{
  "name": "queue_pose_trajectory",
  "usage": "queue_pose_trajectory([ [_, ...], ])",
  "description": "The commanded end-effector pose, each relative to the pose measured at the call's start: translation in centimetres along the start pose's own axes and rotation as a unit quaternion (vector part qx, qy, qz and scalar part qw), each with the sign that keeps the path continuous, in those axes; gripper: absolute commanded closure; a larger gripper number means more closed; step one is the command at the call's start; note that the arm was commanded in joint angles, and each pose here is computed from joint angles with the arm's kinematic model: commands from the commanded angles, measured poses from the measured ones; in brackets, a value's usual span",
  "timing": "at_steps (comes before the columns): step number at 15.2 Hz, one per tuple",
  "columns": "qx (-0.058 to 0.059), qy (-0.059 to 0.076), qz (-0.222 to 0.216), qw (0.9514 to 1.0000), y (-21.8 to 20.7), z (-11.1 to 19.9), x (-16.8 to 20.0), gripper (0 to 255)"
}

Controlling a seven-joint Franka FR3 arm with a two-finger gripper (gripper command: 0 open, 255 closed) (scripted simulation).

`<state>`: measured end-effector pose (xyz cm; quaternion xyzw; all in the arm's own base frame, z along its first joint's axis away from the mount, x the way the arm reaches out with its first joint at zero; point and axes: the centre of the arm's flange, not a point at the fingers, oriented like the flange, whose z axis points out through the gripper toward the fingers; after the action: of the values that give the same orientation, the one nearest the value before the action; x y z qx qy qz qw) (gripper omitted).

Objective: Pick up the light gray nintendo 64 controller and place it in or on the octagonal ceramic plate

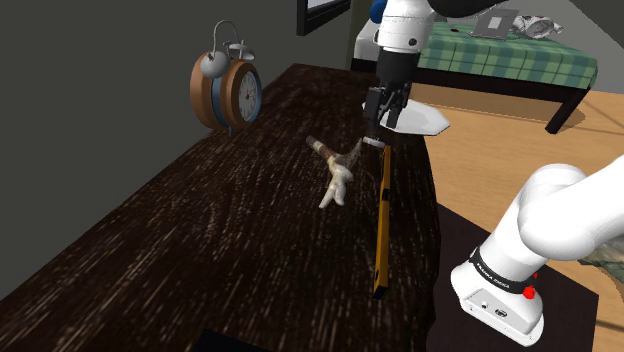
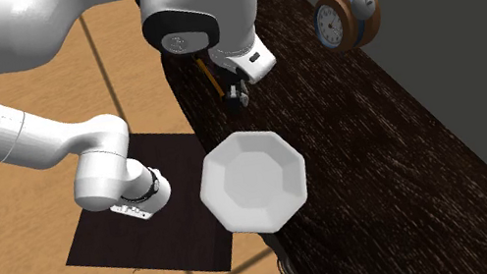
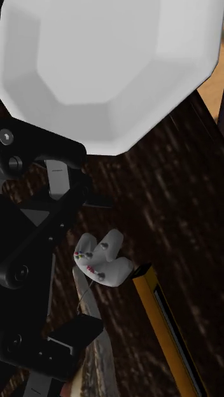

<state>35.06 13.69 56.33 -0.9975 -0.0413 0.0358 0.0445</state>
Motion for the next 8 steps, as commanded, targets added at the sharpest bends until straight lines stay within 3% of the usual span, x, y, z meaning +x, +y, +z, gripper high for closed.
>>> queue_pose_trajectory([
  [1,-0.007,-0.002,-0.004,1.0,-0.3,0.9,0.2,0],
  [8,-0.007,-0.002,-0.004,1.0,-0.3,3.3,0.2,0],
])
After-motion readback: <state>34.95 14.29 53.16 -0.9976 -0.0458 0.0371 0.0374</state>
